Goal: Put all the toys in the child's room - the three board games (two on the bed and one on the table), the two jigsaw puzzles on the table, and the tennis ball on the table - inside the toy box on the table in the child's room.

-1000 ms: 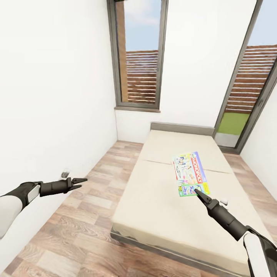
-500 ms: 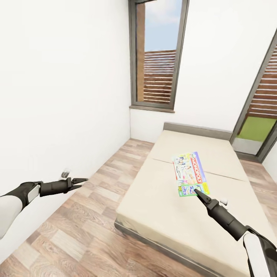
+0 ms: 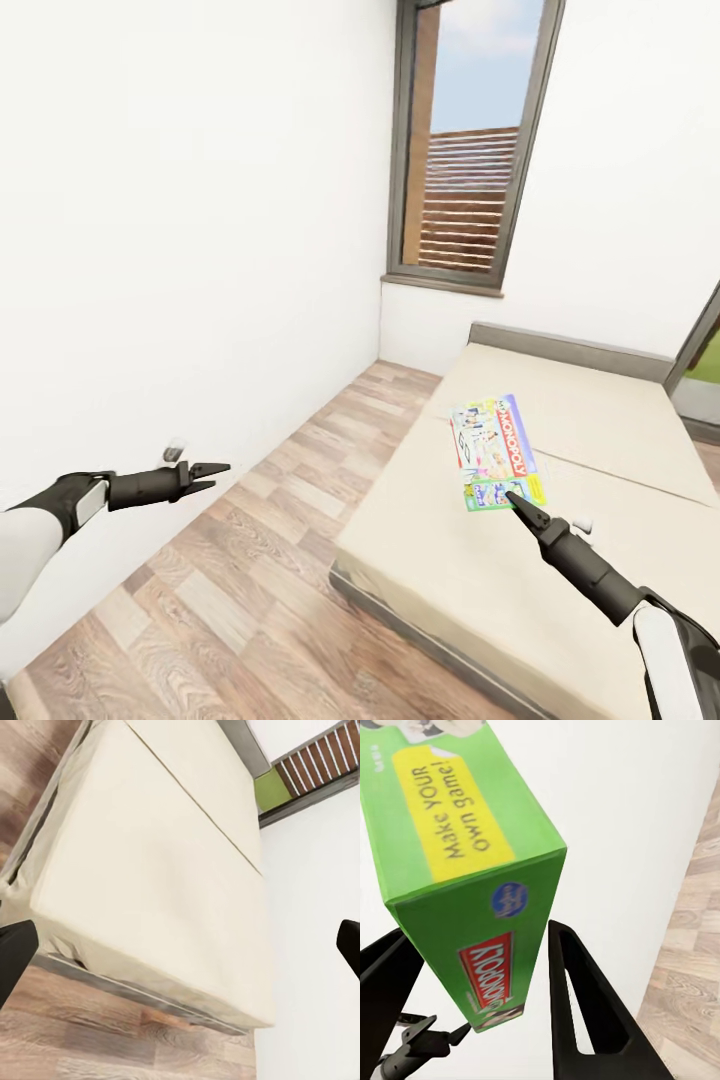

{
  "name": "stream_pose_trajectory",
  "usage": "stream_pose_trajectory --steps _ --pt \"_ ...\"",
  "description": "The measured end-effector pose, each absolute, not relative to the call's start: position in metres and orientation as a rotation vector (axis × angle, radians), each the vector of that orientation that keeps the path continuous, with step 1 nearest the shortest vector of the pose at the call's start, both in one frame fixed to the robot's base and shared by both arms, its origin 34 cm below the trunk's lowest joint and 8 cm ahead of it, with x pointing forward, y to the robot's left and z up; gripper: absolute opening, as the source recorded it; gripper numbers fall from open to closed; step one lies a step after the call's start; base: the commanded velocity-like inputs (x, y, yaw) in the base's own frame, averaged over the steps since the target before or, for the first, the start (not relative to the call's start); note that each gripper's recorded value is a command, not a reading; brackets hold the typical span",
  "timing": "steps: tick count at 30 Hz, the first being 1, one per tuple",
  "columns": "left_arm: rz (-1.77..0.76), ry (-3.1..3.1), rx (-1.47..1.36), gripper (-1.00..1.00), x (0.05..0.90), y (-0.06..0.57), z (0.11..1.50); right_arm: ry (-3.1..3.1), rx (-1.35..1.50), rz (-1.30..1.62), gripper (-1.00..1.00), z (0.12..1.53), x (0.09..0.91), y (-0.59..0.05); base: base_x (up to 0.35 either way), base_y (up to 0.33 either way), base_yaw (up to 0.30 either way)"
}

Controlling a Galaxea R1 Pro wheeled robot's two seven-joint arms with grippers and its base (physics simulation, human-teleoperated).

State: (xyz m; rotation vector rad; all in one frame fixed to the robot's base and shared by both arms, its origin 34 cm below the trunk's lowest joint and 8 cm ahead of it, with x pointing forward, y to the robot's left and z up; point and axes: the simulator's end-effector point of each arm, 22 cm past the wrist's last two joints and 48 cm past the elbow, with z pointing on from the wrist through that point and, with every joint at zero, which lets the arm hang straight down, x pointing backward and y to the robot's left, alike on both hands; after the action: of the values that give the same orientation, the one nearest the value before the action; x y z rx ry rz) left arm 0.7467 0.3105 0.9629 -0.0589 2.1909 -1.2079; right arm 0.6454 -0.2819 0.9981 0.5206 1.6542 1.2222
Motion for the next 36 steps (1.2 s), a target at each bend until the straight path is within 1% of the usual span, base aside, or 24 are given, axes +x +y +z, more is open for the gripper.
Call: stream_pose_trajectory --steps 8,13,36 --pt "-1.209 2.194 -0.056 1.0 0.747 0.308 0.962 1.655 0.521 1.22 -1.0 0.998 0.645 -0.282 -0.016 0.0 0.292" --pt "-1.211 2.195 -0.054 1.0 0.747 0.306 0.961 1.655 0.521 1.22 -1.0 0.998 0.646 -0.283 -0.252 -0.068 0.292" --pt "-1.22 2.204 -0.039 1.0 0.747 0.297 0.959 1.649 0.524 1.225 -1.0 0.999 0.646 -0.283 -0.238 -0.214 0.292"
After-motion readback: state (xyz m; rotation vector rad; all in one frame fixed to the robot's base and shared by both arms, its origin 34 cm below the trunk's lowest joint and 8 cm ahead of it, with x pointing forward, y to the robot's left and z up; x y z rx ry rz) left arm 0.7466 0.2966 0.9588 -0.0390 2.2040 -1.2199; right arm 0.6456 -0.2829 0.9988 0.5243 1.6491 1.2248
